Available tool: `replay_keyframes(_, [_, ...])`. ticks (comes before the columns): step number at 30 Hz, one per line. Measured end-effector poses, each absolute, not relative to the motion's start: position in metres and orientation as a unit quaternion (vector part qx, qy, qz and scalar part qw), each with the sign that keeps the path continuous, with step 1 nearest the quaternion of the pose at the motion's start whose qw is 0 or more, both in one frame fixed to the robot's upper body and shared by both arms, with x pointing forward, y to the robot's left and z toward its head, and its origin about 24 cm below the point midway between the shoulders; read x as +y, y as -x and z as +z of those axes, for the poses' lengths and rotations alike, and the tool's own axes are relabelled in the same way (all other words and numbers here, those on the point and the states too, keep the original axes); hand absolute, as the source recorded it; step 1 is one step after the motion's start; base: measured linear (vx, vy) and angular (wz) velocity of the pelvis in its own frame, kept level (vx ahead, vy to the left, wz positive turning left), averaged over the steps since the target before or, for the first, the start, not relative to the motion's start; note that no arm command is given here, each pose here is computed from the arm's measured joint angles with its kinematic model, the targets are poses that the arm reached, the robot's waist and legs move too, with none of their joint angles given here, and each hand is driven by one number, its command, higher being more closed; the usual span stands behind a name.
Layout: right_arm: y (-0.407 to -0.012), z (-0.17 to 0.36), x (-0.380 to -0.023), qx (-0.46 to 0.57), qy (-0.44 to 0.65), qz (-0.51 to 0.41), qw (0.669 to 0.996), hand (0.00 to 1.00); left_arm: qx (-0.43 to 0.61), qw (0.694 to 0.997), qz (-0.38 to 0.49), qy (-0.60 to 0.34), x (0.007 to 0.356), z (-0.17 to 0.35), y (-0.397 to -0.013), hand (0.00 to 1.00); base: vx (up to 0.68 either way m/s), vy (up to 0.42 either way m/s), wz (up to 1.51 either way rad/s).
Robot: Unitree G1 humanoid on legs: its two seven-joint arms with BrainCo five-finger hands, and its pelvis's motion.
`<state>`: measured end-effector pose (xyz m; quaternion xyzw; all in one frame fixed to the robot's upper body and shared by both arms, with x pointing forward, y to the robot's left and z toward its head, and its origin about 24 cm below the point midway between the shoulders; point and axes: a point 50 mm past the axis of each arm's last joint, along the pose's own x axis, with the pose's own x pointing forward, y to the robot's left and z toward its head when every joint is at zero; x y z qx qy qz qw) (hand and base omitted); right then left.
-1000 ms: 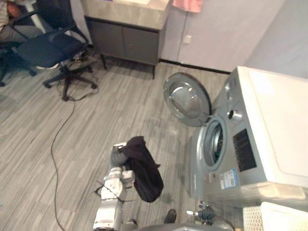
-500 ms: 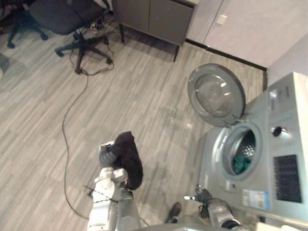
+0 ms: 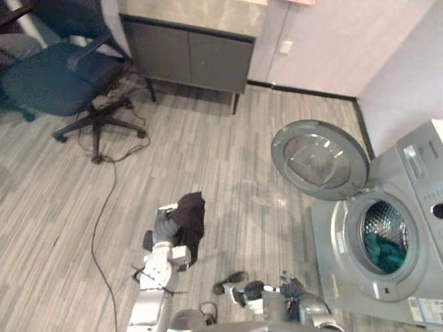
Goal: Pick up the laundry basket with both hands and put the clothes into the washing machine.
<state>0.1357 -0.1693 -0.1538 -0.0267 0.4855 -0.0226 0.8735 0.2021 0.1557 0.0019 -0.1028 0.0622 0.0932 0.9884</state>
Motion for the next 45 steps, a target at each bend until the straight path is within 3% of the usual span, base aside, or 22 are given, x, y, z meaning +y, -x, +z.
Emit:
replay_keyframes(11, [-0.128,-0.157,-0.163,0.495,0.046,0.001,0.868,0.0,0.139,0.979,0.094,0.118,0.15,-0.028,-0.17,1.0,0.13,0.293,-1.52])
replay_keyframes(24, [-0.132,-0.153,-0.166,0.472,0.033,-0.014,0.881,0.0,0.171,0.977,0.046,0.122,0.14,-0.042,-0.164,1.0,0.14,0.263,-1.04])
replay_keyframes(30, [-0.147,-0.146,-0.181,0.459,0.046,-0.029,0.887,0.0,0.203,0.972,0.023,0.116,0.142,-0.057,-0.167,1.0,0.11,-0.073,-0.27])
replay_keyframes(34, [-0.138,-0.151,-0.17,0.475,0.041,-0.012,0.879,0.0,0.237,0.965,0.035,0.103,0.155,-0.071,-0.161,1.0,0.16,-0.302,-0.11])
replay_keyframes(45, [-0.128,-0.155,-0.175,0.494,0.069,0.005,0.867,0.0,0.261,0.943,0.078,0.19,0.143,-0.081,-0.167,1.0,0.21,-0.326,-0.12])
